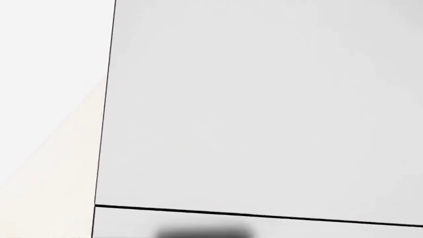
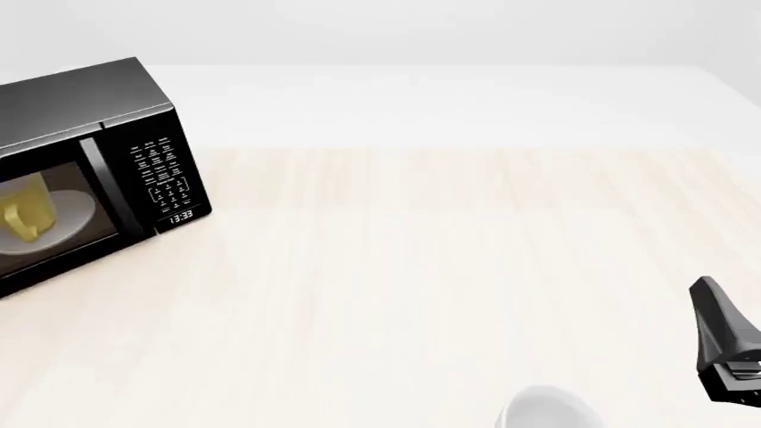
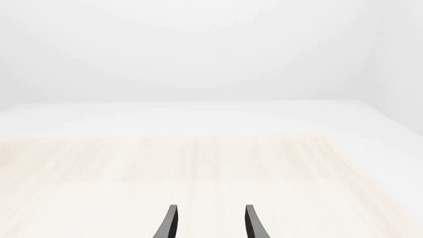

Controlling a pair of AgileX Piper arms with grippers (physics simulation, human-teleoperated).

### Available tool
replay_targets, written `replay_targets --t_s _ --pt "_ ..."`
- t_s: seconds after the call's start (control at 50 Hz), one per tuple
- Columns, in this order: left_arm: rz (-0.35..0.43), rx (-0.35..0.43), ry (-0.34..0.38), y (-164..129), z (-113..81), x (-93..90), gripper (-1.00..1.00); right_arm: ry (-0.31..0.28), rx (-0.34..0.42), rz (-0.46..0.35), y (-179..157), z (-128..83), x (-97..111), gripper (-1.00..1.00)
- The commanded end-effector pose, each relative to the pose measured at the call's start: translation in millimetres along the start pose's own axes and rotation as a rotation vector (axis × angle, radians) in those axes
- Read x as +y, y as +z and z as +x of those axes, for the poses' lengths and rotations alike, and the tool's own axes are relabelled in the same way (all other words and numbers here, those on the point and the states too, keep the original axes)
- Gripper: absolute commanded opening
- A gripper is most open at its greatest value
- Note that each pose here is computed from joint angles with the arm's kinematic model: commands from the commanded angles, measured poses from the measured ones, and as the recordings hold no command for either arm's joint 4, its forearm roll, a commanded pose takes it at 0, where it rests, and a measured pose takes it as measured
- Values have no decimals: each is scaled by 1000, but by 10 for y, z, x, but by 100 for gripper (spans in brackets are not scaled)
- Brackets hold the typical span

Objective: Put the yellow and white mug in the microwave and close it.

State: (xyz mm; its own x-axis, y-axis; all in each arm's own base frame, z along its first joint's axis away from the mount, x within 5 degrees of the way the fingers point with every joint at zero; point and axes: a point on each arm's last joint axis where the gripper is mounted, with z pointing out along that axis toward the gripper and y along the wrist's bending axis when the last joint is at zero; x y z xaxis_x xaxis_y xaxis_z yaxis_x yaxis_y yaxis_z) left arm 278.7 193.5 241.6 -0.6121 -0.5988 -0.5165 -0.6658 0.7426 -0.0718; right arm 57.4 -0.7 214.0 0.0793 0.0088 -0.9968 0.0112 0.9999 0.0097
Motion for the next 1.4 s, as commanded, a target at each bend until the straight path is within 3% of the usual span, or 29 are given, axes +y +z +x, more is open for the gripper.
replay_targets --t_s 0.02,0.08,0.18,0.58,0.86,1.4 --pt "14 -43 -14 -63 -91 -38 100 0 0 0 0 0 0 100" --pt "-8 -57 -44 -77 -88 109 100 0 0 0 0 0 0 100" --pt "-17 -72 -69 -91 -110 179 100 0 0 0 0 0 0 100" --pt "-8 -74 -73 -140 -81 131 100 0 0 0 0 0 0 100" --pt "5 -93 -29 -461 64 78 100 0 0 0 0 0 0 100" --pt "17 -179 -37 -1144 199 93 100 0 0 0 0 0 0 100"
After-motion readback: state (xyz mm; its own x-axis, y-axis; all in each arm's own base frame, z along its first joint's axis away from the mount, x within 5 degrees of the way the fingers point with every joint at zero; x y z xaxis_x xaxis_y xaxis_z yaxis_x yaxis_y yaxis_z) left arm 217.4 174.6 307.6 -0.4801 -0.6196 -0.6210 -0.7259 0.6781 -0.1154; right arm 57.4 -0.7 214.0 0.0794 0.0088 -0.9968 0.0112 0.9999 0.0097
